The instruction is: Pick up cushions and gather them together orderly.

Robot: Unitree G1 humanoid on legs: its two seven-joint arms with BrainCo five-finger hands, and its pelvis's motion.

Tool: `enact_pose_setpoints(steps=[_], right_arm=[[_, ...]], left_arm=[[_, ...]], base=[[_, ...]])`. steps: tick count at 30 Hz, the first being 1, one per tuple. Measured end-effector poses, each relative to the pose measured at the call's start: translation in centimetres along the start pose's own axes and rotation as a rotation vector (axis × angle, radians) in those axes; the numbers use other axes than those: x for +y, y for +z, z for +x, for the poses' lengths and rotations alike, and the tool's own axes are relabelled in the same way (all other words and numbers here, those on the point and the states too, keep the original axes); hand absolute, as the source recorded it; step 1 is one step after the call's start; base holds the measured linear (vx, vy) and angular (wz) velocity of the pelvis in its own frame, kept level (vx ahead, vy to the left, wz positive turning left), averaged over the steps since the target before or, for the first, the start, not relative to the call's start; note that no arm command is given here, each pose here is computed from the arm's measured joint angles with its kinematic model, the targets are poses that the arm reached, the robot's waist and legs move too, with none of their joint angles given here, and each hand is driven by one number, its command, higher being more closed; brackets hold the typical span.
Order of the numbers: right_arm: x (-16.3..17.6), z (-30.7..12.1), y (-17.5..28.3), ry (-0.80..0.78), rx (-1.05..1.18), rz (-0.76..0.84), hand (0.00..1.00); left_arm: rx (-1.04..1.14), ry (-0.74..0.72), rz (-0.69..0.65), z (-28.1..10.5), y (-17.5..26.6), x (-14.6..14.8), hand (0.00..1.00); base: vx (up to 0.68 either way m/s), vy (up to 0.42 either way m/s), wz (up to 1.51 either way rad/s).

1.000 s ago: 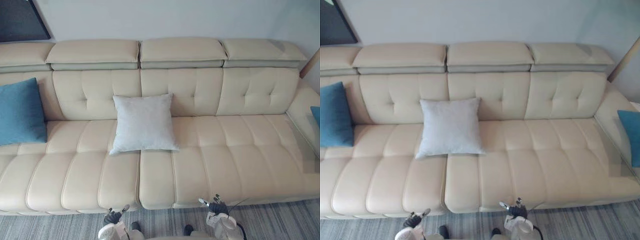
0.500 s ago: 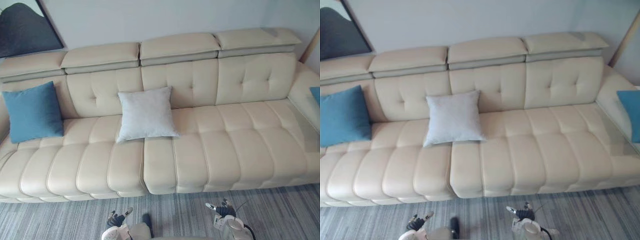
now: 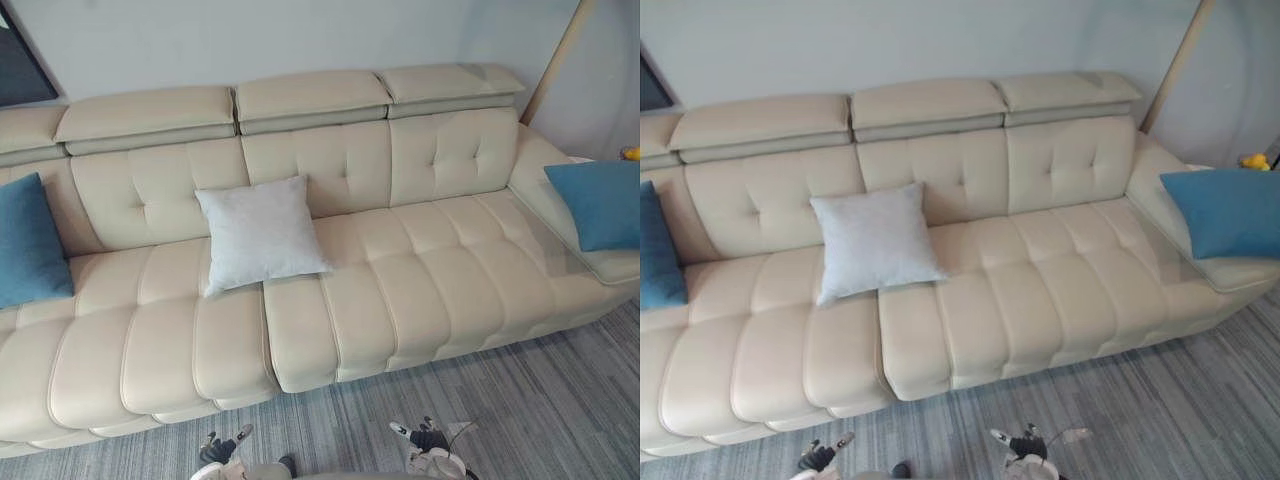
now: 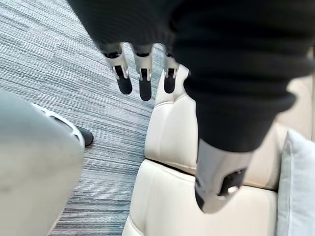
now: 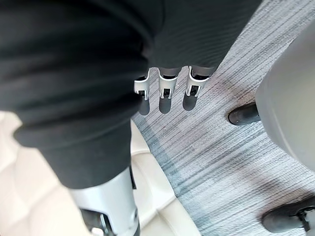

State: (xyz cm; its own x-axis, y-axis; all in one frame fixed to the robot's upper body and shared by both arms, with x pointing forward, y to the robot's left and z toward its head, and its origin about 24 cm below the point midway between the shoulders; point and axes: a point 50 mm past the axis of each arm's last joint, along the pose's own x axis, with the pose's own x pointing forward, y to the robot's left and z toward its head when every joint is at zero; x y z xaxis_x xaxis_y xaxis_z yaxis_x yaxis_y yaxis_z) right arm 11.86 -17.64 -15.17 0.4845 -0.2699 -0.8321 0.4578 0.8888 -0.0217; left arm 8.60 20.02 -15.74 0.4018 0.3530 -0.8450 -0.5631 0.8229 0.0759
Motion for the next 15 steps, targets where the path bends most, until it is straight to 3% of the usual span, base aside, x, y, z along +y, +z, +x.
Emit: enact_pose_setpoints(steps=[4,7,15], right_arm=[[0.7,0.6,2.3,0.016,-0.059,-0.001,0.00],[-0.8,1.2,3.3,-0.023,-0.063,-0.020,0.00],[-3.7,1.0,1.2,-0.106,0.021,-0.018,0.00]], left_arm=[[0.010,-0.002,-0.014,0.2,0.1,-0.5,0.00],[-0.006,-0.036,0.020,0.3,0.8,-1.4,0.00],[-0.033,-0.070,0.056,0.5,1.6,-1.4,0.00]], base=[[0.09,-0.078,-1.60],[0.07,-0.128,-1.42],[0.13,-0.159,-1.02]])
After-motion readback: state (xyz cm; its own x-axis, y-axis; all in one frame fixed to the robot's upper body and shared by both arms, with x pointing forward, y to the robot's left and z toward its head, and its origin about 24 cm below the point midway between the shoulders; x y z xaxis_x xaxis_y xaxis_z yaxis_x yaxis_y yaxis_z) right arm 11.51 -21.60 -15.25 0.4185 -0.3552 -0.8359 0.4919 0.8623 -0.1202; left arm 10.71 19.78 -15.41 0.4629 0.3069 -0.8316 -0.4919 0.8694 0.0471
